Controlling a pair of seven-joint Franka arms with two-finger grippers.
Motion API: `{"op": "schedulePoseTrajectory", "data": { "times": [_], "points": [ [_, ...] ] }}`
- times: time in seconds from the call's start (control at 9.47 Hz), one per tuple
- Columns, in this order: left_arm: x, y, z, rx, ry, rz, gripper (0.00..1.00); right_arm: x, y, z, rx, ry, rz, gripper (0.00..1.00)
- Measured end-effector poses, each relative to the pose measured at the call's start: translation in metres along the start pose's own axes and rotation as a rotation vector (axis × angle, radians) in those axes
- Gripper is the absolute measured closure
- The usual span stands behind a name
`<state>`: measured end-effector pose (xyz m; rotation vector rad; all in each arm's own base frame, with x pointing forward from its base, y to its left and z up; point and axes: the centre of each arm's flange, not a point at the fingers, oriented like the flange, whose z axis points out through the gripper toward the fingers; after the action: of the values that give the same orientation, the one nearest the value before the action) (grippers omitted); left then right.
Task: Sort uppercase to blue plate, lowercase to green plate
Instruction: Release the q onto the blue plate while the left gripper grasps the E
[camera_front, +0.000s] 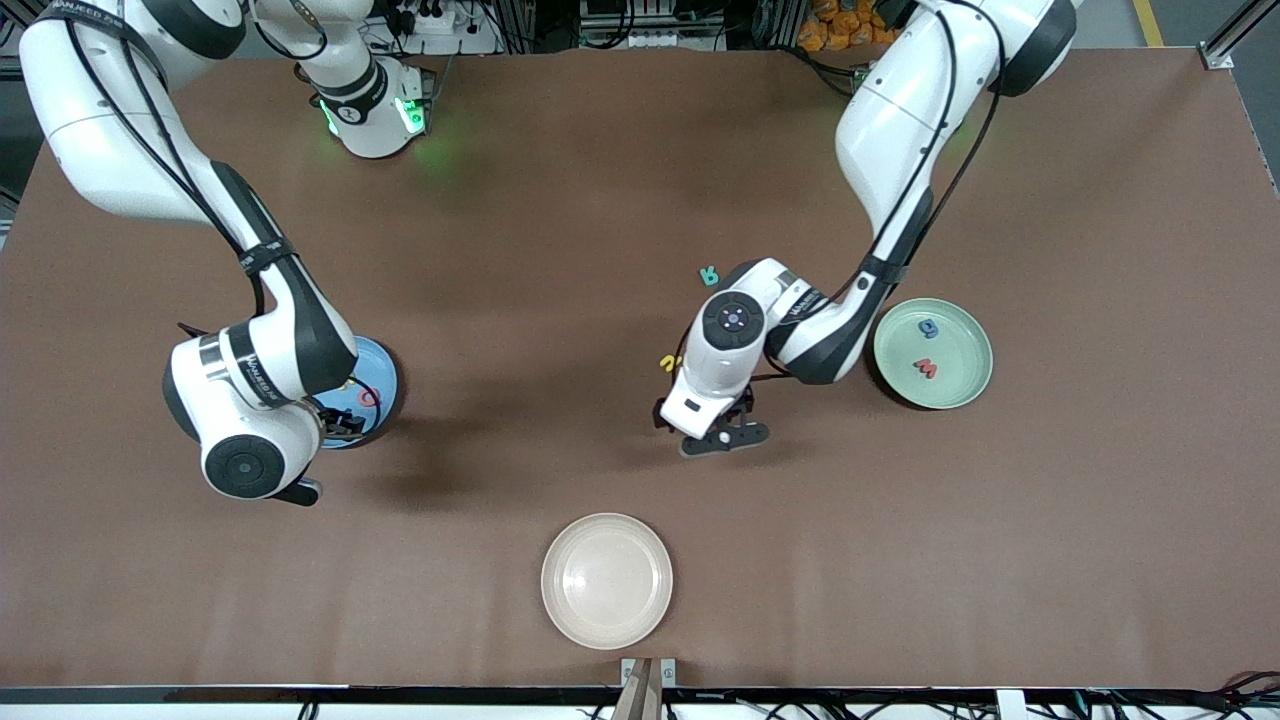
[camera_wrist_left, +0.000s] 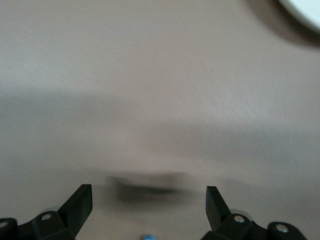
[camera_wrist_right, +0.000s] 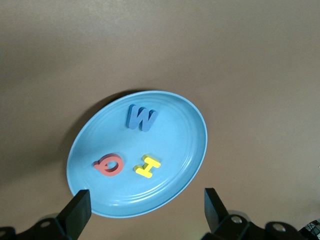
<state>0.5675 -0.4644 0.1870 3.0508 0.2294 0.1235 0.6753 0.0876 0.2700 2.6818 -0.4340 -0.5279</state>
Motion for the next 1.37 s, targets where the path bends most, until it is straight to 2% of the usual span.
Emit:
{"op": "schedulePoseTrajectory", "data": {
  "times": [0.21, 0.32, 0.63, 0.84, 1.16, 1.37],
  "points": [
    [-0.037, 0.025, 0.016, 0.016, -0.014, 0.014, 0.00, -0.005, 0.000, -0.024, 0.027, 0.022, -0.006, 0.00],
    [-0.042, 0.025, 0.018, 0.042, -0.028, -0.010, 0.00, -0.007, 0.002, -0.037, 0.039, 0.033, -0.014, 0.00],
    [-0.015, -0.005, 0.018, 0.120, -0.059, -0.065, 0.00, -0.014, 0.024, -0.081, 0.058, 0.088, -0.134, 0.00],
    [-0.005, -0.020, 0.019, 0.155, -0.081, -0.078, 0.00, -0.021, 0.070, -0.114, 0.048, 0.125, -0.236, 0.00],
    [-0.009, -0.019, 0.013, 0.176, -0.109, 0.011, 0.00, -0.036, 0.178, -0.159, 0.109, 0.148, -0.339, 0.00],
    [-0.010, -0.015, 0.005, 0.168, -0.109, 0.024, 0.00, -0.053, 0.213, -0.177, 0.137, 0.172, -0.367, 0.00]
  ]
}}
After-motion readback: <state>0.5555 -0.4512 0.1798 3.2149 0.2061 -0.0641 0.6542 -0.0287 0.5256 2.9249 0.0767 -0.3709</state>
